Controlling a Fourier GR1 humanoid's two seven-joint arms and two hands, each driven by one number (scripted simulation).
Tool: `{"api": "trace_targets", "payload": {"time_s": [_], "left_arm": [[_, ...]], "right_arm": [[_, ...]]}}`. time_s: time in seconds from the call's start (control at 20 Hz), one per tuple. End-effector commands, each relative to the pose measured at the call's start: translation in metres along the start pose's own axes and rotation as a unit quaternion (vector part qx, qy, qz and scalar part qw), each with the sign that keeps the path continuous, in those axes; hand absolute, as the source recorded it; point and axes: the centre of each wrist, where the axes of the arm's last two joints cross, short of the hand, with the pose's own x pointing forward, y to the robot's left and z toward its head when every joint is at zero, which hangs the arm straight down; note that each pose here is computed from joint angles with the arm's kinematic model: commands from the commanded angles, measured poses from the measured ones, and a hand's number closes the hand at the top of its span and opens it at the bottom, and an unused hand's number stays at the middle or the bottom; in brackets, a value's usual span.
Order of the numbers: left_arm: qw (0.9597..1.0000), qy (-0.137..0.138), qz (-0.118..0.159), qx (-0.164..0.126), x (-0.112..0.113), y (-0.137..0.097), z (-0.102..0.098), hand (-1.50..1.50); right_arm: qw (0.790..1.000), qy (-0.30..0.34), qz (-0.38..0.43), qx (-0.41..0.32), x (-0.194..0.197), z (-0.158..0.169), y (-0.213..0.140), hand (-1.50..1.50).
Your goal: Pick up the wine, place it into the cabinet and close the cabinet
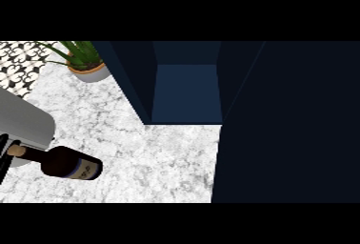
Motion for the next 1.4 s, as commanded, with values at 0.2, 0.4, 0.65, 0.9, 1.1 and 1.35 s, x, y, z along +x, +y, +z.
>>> {"api": "trace_targets", "payload": {"time_s": [0.2,0.4,0.65,0.9,1.1,1.35], "left_arm": [[0.9994,-0.013,-0.016,0.029,-0.03,0.014,-0.012,-1.5],[0.9997,0.007,-0.009,0.021,-0.055,0.031,-0.01,-1.5],[0.9999,0.008,-0.004,0.01,-0.053,0.035,0.001,-1.5],[0.9998,0.018,-0.013,0.001,-0.082,0.032,-0.014,-1.5],[0.9998,0.018,0.001,-0.001,-0.097,0.029,-0.011,-1.5],[0.9998,0.02,0.005,-0.008,-0.105,0.044,-0.023,-1.5]], "right_arm": [[0.999,-0.025,-0.027,0.007,0.017,0.022,0.005,-1.5],[0.999,-0.025,-0.022,0.009,0.023,0.019,-0.002,-1.5],[0.999,-0.025,-0.022,0.006,0.034,0.028,0.006,-1.5],[0.999,-0.035,-0.021,0.009,0.022,0.028,-0.001,-1.5],[0.999,-0.03,-0.023,0.007,0.023,0.016,0.01,-1.5],[0.999,-0.023,-0.023,0.012,0.015,0.02,-0.008,-1.5]]}}
